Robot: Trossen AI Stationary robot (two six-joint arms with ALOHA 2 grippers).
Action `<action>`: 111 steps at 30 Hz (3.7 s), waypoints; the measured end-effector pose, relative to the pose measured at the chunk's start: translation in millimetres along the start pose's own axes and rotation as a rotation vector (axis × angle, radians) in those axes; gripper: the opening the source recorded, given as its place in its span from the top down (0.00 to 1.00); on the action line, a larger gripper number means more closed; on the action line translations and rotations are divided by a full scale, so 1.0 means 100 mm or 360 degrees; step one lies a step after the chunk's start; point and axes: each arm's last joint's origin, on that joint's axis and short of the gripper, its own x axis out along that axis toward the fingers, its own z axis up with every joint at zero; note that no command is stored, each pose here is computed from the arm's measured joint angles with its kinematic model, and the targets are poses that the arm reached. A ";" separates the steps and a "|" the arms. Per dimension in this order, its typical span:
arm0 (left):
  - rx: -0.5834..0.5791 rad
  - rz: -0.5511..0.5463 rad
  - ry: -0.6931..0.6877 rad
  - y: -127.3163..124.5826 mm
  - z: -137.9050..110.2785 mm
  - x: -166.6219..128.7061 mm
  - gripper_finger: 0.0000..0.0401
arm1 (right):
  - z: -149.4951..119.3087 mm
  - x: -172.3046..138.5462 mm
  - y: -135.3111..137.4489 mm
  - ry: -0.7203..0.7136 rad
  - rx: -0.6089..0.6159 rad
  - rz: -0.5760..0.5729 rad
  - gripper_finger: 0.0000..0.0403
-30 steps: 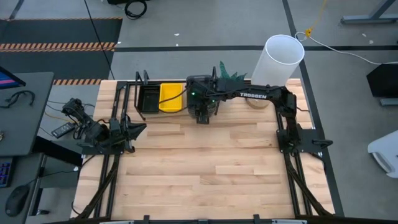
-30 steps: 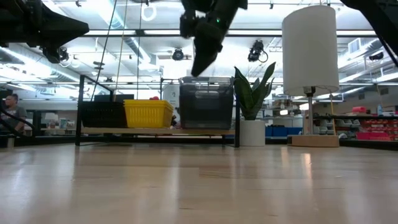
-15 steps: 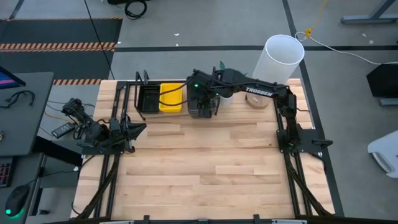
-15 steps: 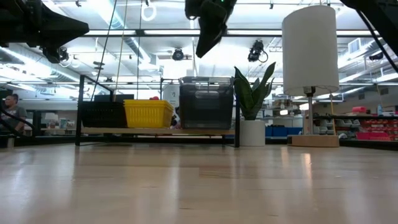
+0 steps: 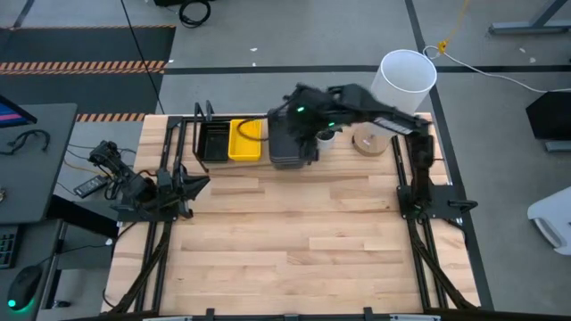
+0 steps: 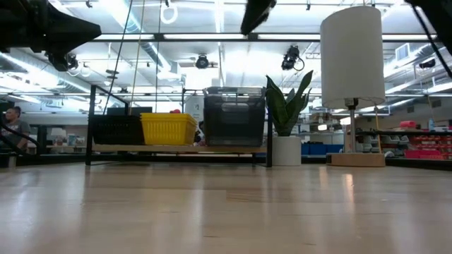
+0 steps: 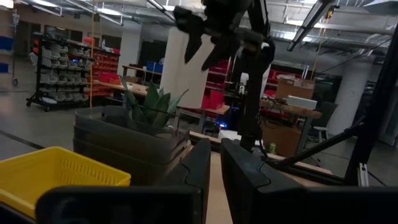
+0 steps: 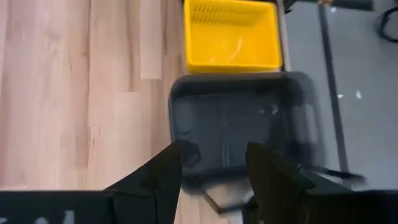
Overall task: Stack baskets on shelf by color
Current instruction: Return to Home Position
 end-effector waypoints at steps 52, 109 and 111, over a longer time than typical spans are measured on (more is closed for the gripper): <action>-0.0239 0.0233 -0.0148 0.07 0.18 -0.01 0.97 | -2.38 -0.76 1.28 -0.0896 0.0600 0.0158 0.59; -0.0079 -0.0046 -0.0225 0.05 0.14 0.06 0.94 | -3.46 0.64 1.14 -0.1545 0.0803 0.0197 0.74; -0.0056 -0.0046 -0.0207 0.05 0.13 0.07 0.95 | -3.47 0.64 1.13 -0.1530 0.0835 0.0152 0.74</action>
